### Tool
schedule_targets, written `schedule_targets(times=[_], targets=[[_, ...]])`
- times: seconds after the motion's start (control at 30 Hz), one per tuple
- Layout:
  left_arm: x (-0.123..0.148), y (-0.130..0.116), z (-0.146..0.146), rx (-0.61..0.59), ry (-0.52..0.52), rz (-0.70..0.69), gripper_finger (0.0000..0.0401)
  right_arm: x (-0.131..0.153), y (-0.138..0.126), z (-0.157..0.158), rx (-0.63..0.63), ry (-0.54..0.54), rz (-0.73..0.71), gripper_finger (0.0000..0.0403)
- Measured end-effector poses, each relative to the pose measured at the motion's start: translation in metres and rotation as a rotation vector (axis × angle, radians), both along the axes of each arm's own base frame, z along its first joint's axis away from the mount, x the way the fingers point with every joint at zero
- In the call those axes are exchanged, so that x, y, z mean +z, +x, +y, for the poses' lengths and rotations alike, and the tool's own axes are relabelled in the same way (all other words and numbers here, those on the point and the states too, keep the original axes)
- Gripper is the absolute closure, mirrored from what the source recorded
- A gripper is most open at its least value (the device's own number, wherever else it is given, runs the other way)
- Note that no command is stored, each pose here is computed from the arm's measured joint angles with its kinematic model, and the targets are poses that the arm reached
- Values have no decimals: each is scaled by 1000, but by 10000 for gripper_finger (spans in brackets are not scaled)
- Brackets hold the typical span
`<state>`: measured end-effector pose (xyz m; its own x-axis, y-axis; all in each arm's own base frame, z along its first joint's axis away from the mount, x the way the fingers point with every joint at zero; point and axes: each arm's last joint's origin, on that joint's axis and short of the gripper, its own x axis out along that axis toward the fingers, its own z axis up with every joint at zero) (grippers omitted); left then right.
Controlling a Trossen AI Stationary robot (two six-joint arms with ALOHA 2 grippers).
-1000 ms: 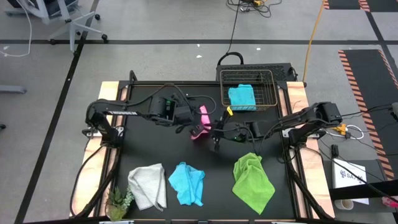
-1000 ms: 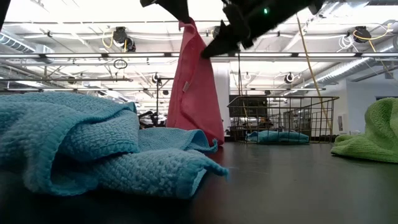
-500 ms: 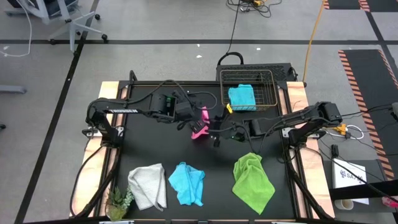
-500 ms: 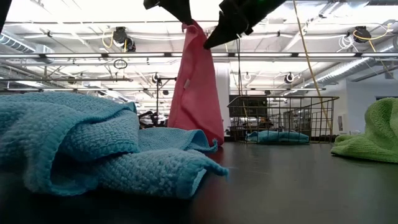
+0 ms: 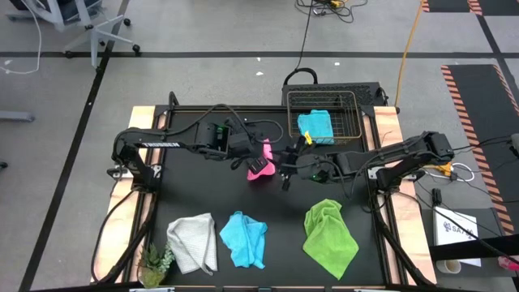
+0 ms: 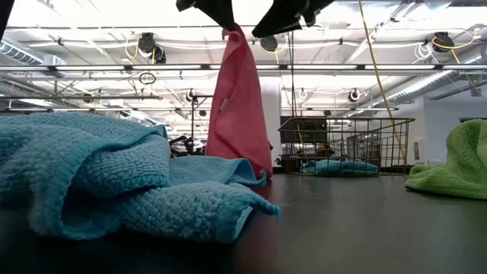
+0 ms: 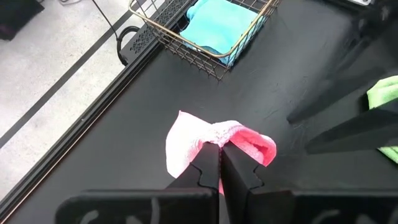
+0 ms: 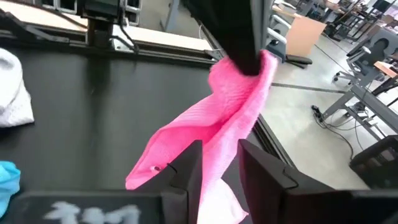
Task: Fold microfiber towels
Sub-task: Fold the pink towel
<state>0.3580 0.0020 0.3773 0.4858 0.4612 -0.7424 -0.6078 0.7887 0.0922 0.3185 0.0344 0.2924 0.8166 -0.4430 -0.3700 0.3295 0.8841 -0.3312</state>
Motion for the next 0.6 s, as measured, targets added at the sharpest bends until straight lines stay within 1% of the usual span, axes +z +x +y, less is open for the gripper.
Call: schedule_targets(times=[0.17,0.33,0.43,0.6], targets=[[0,0,0,4,-3,-3,394,-3,6,-6,-18,1,-11,291],[0,0,0,8,-6,-6,396,-1,15,-12,-27,-15,-90,289],[0,0,0,15,-7,-8,394,0,16,-13,-22,-33,-91,289],[0,0,1,17,0,-6,397,-4,15,-13,-40,10,-112,289]])
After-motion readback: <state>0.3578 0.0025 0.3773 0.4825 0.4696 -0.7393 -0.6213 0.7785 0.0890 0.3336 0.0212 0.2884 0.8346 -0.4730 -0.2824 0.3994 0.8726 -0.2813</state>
